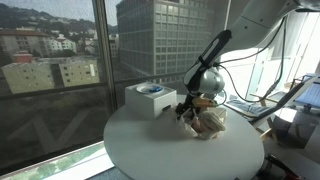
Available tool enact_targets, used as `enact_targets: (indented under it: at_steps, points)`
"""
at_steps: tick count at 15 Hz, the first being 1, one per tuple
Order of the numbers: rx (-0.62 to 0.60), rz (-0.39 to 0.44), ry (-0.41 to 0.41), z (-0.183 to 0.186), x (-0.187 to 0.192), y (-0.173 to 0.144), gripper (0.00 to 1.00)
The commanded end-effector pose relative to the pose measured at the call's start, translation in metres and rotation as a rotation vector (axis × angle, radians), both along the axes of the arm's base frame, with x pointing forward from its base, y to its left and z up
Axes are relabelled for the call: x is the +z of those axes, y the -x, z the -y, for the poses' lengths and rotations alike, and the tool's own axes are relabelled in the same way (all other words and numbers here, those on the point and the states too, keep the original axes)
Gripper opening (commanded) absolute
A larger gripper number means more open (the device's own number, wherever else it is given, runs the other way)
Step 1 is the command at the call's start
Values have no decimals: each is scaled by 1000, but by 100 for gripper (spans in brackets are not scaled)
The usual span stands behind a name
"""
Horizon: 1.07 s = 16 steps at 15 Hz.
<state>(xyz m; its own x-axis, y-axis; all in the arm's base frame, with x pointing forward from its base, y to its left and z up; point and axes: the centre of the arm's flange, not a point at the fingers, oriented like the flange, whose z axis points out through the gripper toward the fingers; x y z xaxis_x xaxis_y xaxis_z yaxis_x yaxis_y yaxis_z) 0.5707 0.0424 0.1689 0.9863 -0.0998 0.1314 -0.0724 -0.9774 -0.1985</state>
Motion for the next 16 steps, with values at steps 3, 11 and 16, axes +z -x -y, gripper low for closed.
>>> enact_targets:
  at_steps: [3,11,16]
  points:
    - [45,-59,8,-19,-17,-15,100]
    - [41,-132,-49,-21,-62,-40,100]
    - [46,-163,-93,-19,-88,-50,100]
